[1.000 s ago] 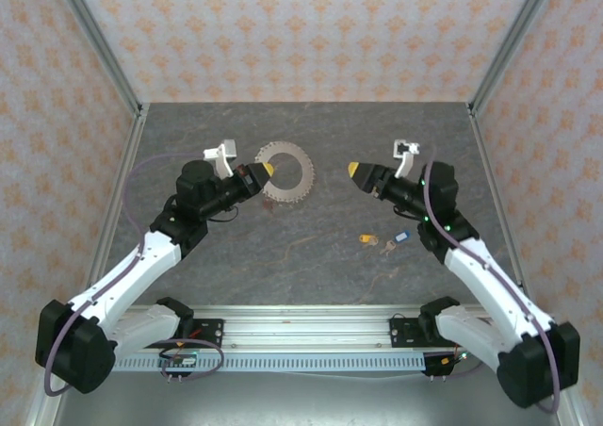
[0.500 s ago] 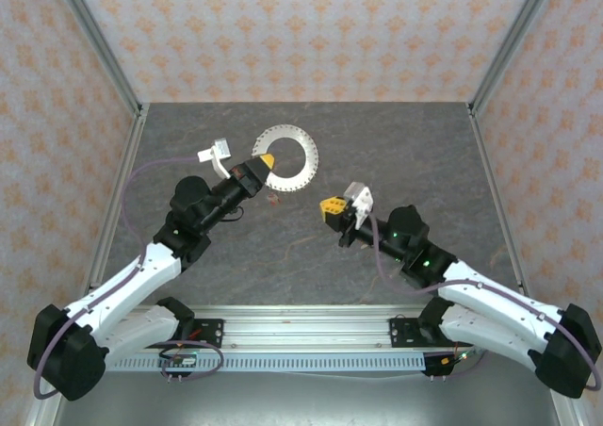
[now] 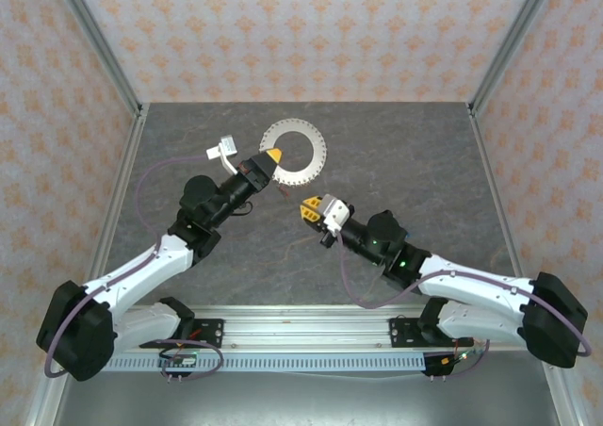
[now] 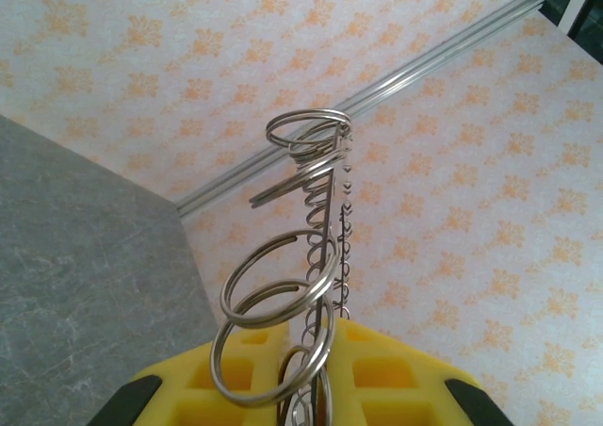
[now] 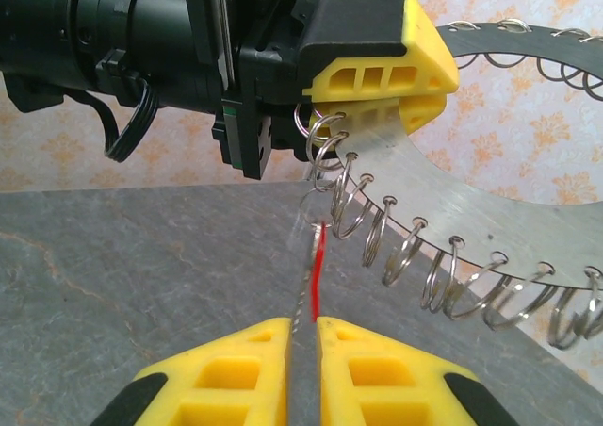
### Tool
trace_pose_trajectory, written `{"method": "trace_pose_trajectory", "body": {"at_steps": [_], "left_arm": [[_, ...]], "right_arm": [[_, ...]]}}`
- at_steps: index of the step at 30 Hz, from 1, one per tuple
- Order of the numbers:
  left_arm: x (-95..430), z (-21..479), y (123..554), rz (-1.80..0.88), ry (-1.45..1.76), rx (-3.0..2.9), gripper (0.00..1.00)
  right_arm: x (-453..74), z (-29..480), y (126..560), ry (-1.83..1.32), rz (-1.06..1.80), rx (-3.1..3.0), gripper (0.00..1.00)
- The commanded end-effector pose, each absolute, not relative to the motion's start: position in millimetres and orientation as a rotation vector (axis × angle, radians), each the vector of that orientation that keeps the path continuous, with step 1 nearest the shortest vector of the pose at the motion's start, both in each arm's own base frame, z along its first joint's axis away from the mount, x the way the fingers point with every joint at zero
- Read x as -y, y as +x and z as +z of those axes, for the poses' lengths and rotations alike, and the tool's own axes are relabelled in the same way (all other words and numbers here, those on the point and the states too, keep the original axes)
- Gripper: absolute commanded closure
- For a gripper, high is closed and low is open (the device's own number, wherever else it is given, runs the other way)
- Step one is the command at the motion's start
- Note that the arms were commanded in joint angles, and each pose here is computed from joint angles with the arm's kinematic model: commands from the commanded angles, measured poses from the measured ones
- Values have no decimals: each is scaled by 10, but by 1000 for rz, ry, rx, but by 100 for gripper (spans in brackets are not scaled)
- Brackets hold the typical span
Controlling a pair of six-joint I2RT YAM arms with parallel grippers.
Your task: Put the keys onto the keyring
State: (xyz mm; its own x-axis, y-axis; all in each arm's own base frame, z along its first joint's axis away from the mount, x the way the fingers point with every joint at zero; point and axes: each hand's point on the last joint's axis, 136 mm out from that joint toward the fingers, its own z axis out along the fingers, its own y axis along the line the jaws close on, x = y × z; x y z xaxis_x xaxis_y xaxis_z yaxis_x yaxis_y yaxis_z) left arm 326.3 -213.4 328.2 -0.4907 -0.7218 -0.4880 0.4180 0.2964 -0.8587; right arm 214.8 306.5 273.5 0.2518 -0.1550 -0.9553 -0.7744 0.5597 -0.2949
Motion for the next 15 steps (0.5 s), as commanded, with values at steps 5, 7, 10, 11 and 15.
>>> {"method": "trace_pose_trajectory", "body": {"at_steps": [5,7,10,11,15], "left_arm": [[2188,3668,3146,-1511,-206,-1410,100],[2206,3687,3141,-1520,-191,-1407,100],[2227,3690,3141,-1514,-176,-1415,100],[2226,3693,3142,-1513,-177,-1415,100],[2231,3690,3163,-1516,-185,-1415,100]], "right_arm": [[-3122,3117,2129,-849,558,-1161,85],[-3119,3129,2136,-838,558,-1158,85],[-3065,3123,2164,-809,535,-1157,85],[-3072,3121,2147,-823,535,-1151,85],[-3129,3184,2110,-836,574,-1138,85]]}}
